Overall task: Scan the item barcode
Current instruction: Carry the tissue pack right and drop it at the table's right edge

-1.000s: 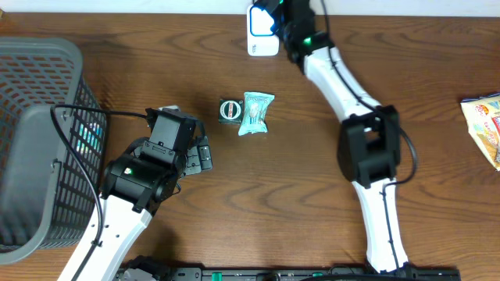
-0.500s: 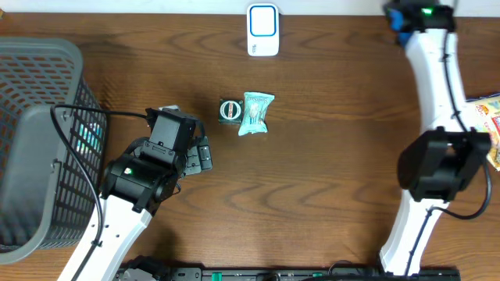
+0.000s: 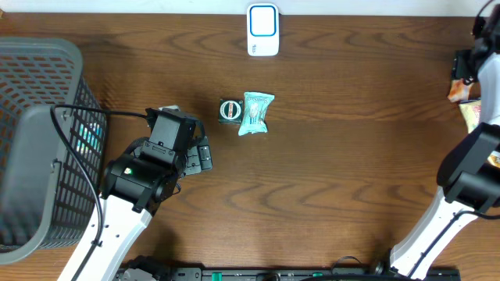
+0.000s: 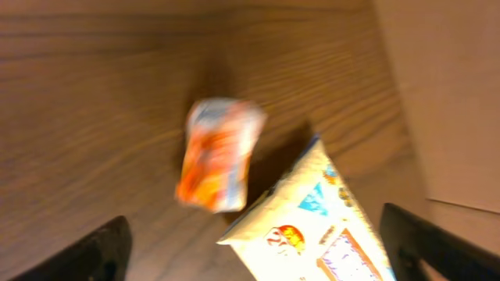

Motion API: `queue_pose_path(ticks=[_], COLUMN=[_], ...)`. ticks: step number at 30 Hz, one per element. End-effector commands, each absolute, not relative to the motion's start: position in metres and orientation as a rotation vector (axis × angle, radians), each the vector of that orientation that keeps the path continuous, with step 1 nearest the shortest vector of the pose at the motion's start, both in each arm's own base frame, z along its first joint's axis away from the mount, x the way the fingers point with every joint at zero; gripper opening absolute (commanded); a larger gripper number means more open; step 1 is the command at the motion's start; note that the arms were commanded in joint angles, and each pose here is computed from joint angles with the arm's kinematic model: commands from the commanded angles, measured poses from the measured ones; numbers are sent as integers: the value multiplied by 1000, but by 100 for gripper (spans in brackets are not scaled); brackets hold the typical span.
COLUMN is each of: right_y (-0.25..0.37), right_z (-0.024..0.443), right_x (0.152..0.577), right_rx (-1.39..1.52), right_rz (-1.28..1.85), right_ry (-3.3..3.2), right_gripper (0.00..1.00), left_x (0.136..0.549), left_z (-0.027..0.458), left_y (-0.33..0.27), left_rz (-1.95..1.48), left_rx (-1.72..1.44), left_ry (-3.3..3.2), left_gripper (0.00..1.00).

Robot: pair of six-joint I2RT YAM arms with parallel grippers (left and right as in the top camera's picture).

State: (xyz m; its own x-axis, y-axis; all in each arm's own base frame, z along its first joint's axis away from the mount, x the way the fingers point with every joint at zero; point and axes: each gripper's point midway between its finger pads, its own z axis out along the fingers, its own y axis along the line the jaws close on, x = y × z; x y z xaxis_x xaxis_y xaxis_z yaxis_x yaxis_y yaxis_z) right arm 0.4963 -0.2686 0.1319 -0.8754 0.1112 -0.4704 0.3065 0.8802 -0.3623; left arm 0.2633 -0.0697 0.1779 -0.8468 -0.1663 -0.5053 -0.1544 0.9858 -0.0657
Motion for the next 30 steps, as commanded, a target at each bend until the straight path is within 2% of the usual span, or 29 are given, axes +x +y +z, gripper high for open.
queue_pose_path(ticks=[1, 7, 12, 16, 21, 23, 30], right_y=[-243, -212, -137, -62, -2, 43, 133], right_z=[125, 124, 131, 136, 122, 109, 72], right_x=[510, 523, 533, 523, 501, 489, 454], right_rx=[301, 418, 379, 264, 192, 97, -146], right_rz=[-352, -87, 424, 773, 836, 867, 888], right_ry=[2581, 2533, 2505, 2533, 2685, 2758, 2882], right_gripper=[99, 99, 99, 99, 99, 99, 99], left_x=[265, 265, 265, 265, 265, 265, 265], left_z=[179, 179, 179, 179, 179, 179, 179], left_y=[-66, -66, -66, -66, -66, -66, -66], left_rz=[-8, -8, -8, -7, -7, -7, -8], left_rx=[-232, -232, -232, -232, -232, -232, -232], left_ry=[2592, 2592, 2592, 2592, 2592, 2592, 2592], left_gripper=[98, 97, 98, 98, 97, 98, 98])
